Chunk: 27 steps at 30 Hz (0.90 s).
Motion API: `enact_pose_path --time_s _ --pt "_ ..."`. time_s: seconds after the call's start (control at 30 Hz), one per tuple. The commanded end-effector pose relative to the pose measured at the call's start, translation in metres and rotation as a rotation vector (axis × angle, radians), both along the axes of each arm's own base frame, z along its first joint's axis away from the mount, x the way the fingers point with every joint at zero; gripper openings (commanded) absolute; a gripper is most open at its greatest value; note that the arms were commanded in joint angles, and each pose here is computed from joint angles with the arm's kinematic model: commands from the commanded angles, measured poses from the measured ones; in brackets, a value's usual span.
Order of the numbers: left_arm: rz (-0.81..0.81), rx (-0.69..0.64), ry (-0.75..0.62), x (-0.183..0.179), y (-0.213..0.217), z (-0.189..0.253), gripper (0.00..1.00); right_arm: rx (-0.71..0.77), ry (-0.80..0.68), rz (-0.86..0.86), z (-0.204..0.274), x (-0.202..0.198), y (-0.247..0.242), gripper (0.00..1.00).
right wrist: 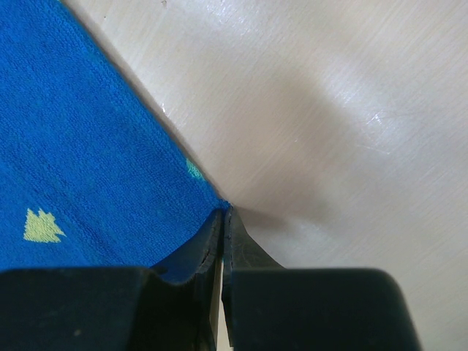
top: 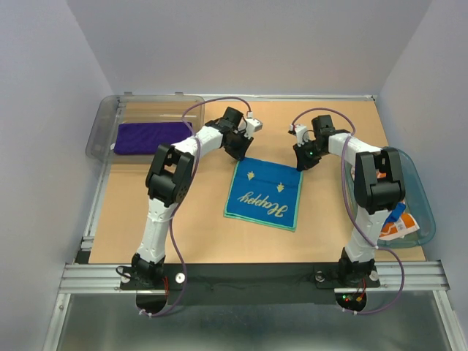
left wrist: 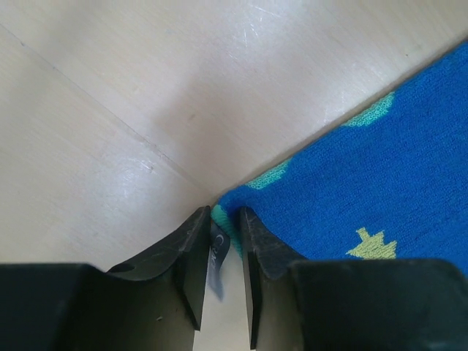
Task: Fold and stack the towels
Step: Fold the towel
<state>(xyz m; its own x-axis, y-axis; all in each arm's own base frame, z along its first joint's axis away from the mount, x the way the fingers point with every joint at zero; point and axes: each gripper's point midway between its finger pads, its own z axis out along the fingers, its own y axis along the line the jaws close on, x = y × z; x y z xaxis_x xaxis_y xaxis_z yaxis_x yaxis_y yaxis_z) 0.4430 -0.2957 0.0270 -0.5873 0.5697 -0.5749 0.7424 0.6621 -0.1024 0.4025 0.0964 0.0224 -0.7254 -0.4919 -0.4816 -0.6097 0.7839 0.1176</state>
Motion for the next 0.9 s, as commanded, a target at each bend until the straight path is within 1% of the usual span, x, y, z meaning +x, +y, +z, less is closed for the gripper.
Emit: enact_pose_path --time_s 0.0,0.13,0.2,0.23,0.27,0.3,0.33,0.37,0.47,0.67,0.8,0.87 --pt "0.000 0.105 0.198 -0.043 0.014 -0.054 0.30 -0.068 0.061 0.010 -0.016 -0.018 -0.008 0.02" --pt "0.008 0.123 0.198 -0.043 0.018 -0.057 0.29 -0.081 0.068 0.008 -0.019 -0.019 -0.011 0.02" --pt "0.016 0.125 0.190 -0.041 0.021 -0.055 0.16 -0.082 0.060 0.011 -0.018 -0.017 -0.011 0.02" --pt "0.018 0.122 0.189 -0.040 0.022 -0.055 0.15 -0.086 0.052 0.011 -0.016 -0.014 -0.011 0.01" --pt "0.022 0.118 0.181 -0.038 0.023 -0.051 0.08 -0.089 0.044 0.009 -0.014 -0.012 -0.012 0.01" --pt "0.037 0.110 0.171 -0.034 0.026 -0.047 0.07 -0.090 0.033 0.006 -0.011 -0.009 -0.012 0.00" --pt "0.042 0.104 0.165 -0.032 0.027 -0.045 0.00 -0.093 0.025 0.004 -0.009 -0.005 -0.012 0.01" --pt "0.050 0.093 0.160 -0.031 0.029 -0.042 0.00 -0.099 0.000 -0.002 -0.002 0.003 -0.013 0.00" --pt "0.088 0.028 0.078 -0.009 0.032 -0.013 0.00 -0.096 -0.052 -0.009 0.014 0.019 -0.011 0.00" --pt "0.082 -0.058 -0.083 0.019 0.024 0.035 0.00 -0.092 -0.155 -0.012 0.043 0.047 -0.008 0.00" --pt "0.094 -0.094 -0.157 0.032 0.024 0.056 0.00 -0.122 -0.220 -0.024 0.056 0.063 -0.010 0.00" --pt "0.112 -0.104 -0.166 0.033 0.027 0.058 0.00 -0.123 -0.236 -0.024 0.058 0.065 -0.009 0.00"
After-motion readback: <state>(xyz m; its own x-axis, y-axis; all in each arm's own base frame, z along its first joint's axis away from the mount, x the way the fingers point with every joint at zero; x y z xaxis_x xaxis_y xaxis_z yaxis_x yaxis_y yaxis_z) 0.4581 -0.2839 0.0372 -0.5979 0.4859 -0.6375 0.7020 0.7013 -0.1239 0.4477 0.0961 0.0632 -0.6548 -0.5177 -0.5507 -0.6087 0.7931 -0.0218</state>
